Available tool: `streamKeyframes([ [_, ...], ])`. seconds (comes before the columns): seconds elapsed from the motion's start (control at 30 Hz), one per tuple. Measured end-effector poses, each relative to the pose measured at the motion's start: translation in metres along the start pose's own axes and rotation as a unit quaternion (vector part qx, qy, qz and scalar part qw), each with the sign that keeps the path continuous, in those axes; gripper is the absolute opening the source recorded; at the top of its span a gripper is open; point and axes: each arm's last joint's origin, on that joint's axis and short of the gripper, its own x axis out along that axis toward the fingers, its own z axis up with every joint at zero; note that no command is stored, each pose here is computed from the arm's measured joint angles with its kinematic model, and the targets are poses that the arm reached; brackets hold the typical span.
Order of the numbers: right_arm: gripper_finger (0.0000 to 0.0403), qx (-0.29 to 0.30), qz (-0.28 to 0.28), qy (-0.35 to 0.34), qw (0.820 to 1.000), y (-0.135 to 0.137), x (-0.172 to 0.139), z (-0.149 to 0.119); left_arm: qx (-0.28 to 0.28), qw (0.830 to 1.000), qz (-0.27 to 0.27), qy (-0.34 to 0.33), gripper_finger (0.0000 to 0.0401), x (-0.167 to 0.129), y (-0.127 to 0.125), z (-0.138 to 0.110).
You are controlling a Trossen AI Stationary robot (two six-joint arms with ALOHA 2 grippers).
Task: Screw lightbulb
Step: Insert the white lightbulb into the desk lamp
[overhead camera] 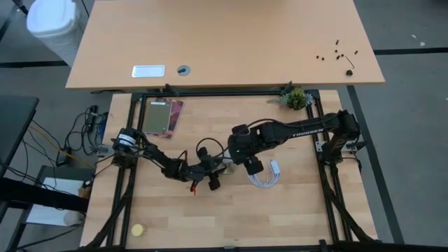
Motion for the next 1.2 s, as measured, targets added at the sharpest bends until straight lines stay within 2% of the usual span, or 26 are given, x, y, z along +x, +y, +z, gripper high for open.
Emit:
streamKeyframes([
  [0.23, 0.0282, 0.023, 0.021, 0.003, 0.999, 0.001, 0.000, -0.001, 0.000, 1.000, 0.000, 0.001, 0.0188, 0.000, 0.000, 0.000],
  [0.5, 0.0279, 0.024, 0.037, -0.040, 0.998, 0.003, -0.001, 0.007, 0.001, 1.000, 0.000, 0.001, 0.0188, 0.000, 0.000, -0.001],
  [1.13, 0.0274, 0.027, 0.034, -0.063, 0.997, 0.001, -0.001, 0.011, 0.001, 1.000, 0.000, 0.002, 0.0188, 0.000, 0.000, -0.001],
  [1.2, 0.0274, 0.027, 0.018, -0.058, 0.998, 0.001, -0.001, 0.011, 0.001, 1.000, 0.000, 0.002, 0.0188, 0.000, 0.000, -0.001],
])
